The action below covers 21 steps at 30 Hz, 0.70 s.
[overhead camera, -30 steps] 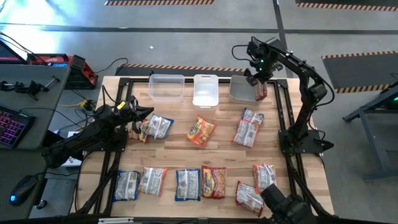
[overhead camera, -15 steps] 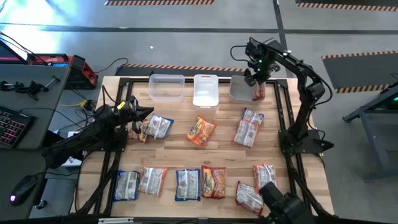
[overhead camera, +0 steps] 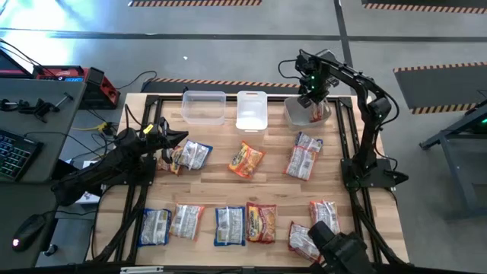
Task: Sort Maruchan noodles
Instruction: Put the red noodle pack into the gray bin
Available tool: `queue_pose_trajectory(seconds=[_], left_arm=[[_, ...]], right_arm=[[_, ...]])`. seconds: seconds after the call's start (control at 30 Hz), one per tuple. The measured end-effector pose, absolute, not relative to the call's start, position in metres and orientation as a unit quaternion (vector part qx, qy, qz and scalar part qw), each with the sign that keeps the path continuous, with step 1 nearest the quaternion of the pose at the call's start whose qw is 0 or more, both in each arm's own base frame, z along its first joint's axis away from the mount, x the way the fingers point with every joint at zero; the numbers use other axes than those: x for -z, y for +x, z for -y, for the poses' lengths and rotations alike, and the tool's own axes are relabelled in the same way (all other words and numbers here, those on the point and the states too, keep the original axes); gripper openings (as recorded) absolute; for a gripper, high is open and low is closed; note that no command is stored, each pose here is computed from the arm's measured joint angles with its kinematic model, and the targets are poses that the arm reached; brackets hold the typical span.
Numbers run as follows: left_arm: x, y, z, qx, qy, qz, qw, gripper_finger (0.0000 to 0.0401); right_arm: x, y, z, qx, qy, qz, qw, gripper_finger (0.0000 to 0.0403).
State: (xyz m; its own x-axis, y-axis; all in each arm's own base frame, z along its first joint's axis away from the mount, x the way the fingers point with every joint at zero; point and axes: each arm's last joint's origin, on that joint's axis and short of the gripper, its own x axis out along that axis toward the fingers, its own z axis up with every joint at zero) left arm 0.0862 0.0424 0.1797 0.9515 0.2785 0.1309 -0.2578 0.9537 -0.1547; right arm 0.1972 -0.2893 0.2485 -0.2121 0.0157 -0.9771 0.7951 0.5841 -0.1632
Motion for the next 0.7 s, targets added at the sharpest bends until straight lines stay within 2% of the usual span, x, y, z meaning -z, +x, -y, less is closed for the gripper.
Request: queue_pose_trajectory(seconds=[0.27, 0.37, 0.47, 0.7], left_arm=[[-0.1797, 0.0862, -0.0424, -0.136, -0.068, 0.076, 0.985, 0.0001], [-0.1797, 0.0862, -0.0424, -0.136, -0.068, 0.076, 0.985, 0.0000], [-0.1797, 0.0862, -0.0424, -0.136, -0.068, 0.076, 0.985, 0.0000], [-0.1796, 0.0862, -0.0424, -0.136, -0.068, 0.075, 0.986, 0.0000]], right_arm=[[-0.2493, 0.2011, 0.2818, 0.390, 0.316, -0.690, 0.522, 0.0173], [-0.2491, 0.1991, 0.2841, 0.421, 0.340, -0.669, 0.510, 0.0207], [-0.2490, 0.1965, 0.2868, 0.454, 0.368, -0.644, 0.494, 0.0218], [-0.2488, 0.1978, 0.2866, 0.477, 0.411, -0.611, 0.480, 0.0215]])
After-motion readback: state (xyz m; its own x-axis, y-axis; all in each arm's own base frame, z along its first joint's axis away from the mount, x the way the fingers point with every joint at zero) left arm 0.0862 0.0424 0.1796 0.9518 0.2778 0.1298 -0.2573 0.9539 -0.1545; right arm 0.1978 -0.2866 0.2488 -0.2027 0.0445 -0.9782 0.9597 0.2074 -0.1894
